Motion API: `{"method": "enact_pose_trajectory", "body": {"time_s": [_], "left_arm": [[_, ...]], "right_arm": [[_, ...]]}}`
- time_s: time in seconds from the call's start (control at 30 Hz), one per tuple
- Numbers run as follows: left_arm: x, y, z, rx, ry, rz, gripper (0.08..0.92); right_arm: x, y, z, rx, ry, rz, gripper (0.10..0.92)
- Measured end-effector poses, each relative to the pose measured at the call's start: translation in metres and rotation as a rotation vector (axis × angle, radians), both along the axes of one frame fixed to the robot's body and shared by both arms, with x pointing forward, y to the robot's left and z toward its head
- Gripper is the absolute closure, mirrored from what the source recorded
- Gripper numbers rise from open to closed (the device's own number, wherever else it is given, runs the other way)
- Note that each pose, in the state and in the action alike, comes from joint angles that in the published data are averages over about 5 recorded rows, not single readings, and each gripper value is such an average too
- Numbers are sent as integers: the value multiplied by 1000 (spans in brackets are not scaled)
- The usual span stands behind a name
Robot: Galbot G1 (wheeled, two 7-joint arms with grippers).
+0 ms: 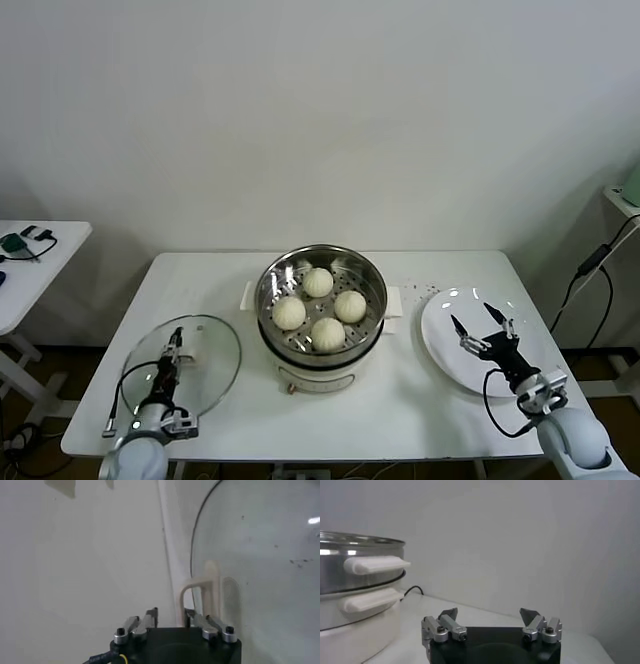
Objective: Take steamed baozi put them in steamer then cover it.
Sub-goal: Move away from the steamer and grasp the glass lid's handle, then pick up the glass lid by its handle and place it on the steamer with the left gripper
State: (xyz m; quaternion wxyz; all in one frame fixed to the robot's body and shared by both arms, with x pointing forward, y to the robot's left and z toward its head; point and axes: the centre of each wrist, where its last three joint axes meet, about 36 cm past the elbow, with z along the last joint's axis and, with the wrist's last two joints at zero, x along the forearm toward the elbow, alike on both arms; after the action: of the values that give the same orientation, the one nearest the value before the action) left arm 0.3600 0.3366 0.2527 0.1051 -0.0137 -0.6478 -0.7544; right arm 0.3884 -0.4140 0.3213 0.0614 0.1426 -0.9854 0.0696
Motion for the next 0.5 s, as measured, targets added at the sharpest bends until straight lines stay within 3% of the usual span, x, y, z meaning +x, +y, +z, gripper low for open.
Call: {"method": "enact_pose_trajectory", "body": {"time_s": [0.23,0.5], "left_arm": [[-2,2,8,-20,-13,3,824],[-12,1,37,-38,-63,10,846]], "right_arm": [[-1,-3,-4,-17,1,0,200],[0,-6,-8,-32,2,0,200]]}}
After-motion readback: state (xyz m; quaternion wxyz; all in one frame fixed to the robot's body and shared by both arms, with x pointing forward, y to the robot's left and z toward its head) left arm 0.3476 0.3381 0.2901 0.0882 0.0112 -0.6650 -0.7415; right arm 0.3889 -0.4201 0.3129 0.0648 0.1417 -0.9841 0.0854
